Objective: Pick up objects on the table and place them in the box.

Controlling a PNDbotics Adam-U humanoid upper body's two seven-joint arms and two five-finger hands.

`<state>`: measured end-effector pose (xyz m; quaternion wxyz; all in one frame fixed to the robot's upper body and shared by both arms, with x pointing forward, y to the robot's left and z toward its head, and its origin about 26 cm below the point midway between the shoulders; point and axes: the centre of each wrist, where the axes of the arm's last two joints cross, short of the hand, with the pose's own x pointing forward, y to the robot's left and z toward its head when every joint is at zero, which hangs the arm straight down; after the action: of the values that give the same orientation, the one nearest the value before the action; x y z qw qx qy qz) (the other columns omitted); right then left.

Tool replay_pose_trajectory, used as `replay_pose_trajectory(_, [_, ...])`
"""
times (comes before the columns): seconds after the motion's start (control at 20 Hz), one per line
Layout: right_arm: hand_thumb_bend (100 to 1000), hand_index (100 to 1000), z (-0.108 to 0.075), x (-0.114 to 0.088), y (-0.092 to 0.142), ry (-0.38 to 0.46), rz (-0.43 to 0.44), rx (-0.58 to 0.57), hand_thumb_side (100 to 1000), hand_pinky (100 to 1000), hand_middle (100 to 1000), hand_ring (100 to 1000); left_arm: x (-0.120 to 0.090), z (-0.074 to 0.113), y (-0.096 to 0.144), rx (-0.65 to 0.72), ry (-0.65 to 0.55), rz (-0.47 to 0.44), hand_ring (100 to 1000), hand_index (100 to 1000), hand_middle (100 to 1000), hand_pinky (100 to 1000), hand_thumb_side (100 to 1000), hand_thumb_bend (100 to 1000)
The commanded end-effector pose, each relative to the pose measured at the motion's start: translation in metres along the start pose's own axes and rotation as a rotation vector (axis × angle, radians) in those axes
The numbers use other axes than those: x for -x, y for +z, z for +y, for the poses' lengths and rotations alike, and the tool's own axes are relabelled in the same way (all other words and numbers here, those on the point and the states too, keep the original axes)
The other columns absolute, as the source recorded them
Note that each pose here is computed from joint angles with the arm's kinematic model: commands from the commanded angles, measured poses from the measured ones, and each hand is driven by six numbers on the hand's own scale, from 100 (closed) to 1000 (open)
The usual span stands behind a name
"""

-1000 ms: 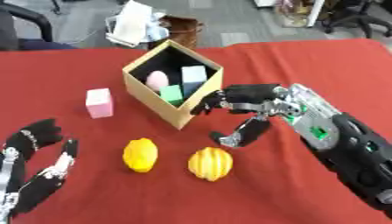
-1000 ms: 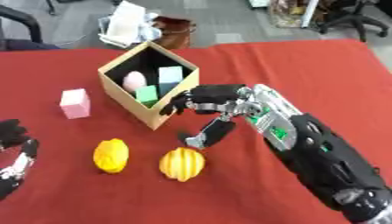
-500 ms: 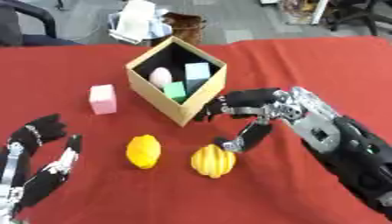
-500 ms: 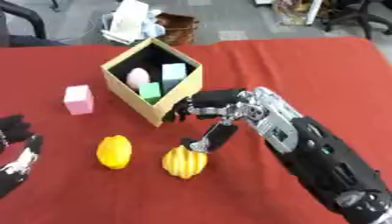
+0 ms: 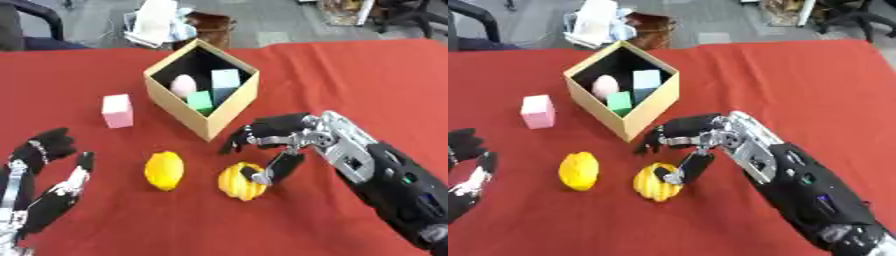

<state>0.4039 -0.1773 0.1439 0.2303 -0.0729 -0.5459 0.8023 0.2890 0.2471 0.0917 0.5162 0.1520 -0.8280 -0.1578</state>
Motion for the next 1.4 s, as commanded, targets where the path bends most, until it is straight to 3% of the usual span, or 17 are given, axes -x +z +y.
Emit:
replay_pose_trajectory(0.05, [117, 913, -0.012, 0.001, 0.012, 0.065, -0.013, -0.044, 338, 806, 808, 775, -0.002, 0.003, -0.001, -0.004, -0.008, -0.014, 659, 804, 638, 751, 422, 385])
replay_pose_trajectory(0.55, [137, 914, -0.043, -0.020, 0.032, 0.142, -0.051, -0.007, 306, 817, 811, 784, -0.002, 0.004, -0.001, -0.003, -0.012, -0.013, 659, 804, 638, 751, 423, 388])
replay_pose_trajectory(0.8, [142, 913, -0.040, -0.028, 0.032, 0.148, -0.070, -0.043, 307, 819, 816, 790, -0.002, 0.004, -0.001, -0.005, -0.013, -0.012, 659, 804, 638, 751, 424, 388])
replay_pose_trajectory(1.4, [141, 896, -0.016, -0.017, 0.021, 0.136, -0.043, -0.118, 306, 825, 828, 801, -0.003, 0.003, -0.002, -0.005, -0.007, -0.016, 659, 805, 638, 751, 425, 390])
